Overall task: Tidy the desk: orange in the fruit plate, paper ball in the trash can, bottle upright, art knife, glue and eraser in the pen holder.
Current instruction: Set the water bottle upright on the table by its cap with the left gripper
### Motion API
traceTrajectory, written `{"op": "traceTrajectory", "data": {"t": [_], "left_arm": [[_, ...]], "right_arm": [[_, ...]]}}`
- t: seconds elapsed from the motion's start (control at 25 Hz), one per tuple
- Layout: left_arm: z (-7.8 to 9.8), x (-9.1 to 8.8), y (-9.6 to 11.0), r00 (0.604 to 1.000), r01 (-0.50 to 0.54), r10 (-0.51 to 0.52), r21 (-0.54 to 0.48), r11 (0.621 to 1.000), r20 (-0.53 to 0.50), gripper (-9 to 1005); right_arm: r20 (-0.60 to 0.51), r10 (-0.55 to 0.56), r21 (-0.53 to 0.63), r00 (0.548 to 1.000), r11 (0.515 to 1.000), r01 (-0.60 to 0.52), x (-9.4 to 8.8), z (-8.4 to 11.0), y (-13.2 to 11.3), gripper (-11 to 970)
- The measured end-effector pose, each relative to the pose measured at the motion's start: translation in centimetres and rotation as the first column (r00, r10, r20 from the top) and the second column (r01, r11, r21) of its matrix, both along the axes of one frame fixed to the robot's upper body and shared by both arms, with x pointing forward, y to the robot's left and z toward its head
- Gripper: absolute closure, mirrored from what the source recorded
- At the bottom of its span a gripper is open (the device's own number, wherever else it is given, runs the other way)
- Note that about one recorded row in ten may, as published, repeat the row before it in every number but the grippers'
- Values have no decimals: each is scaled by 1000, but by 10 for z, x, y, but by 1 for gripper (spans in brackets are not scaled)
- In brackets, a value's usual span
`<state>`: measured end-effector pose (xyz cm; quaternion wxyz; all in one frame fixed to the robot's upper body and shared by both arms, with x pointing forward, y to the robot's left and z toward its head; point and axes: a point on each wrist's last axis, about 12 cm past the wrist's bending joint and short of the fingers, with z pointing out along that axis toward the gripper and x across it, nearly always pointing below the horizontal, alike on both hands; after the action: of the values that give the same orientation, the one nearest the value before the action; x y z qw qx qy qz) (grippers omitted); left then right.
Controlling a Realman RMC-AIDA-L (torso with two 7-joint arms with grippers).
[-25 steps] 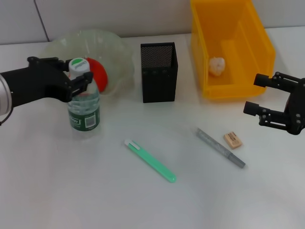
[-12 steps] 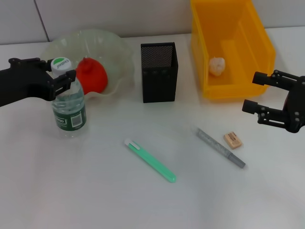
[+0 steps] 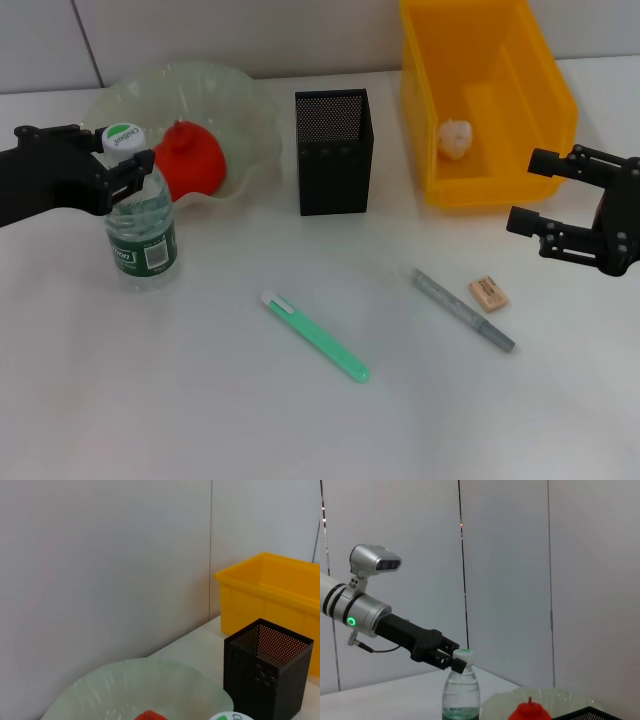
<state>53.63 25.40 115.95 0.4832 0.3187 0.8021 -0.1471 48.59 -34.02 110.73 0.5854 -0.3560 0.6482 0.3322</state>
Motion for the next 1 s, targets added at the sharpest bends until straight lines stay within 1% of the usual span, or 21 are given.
{"op": "traceTrajectory", "data": {"t": [0.12, 0.48, 0.76, 0.96, 1.0], "left_arm": [[-3, -1, 1, 1000, 4, -4, -2, 1000, -1, 555], [-5, -1, 11, 1000, -7, 7, -59, 998, -9, 556], [-7, -3, 10, 1000, 3, -6, -80, 997, -27, 556], [-6, -5, 8, 999, 23, -26, -93, 995, -33, 543], [-5, -5, 8, 999, 29, -32, -94, 995, -35, 505]], "right_arm": [[0, 1, 0, 1000, 1000, -1, 0, 0, 0, 219], [-1, 4, 1, 1000, 1000, -4, 0, 0, 1, 219], [-2, 7, 4, 1000, 1000, -7, -1, 0, 1, 219], [-4, 6, 5, 1000, 1000, -6, -2, -1, 1, 219], [-5, 6, 5, 1000, 1000, -6, -2, -1, 0, 219]]}}
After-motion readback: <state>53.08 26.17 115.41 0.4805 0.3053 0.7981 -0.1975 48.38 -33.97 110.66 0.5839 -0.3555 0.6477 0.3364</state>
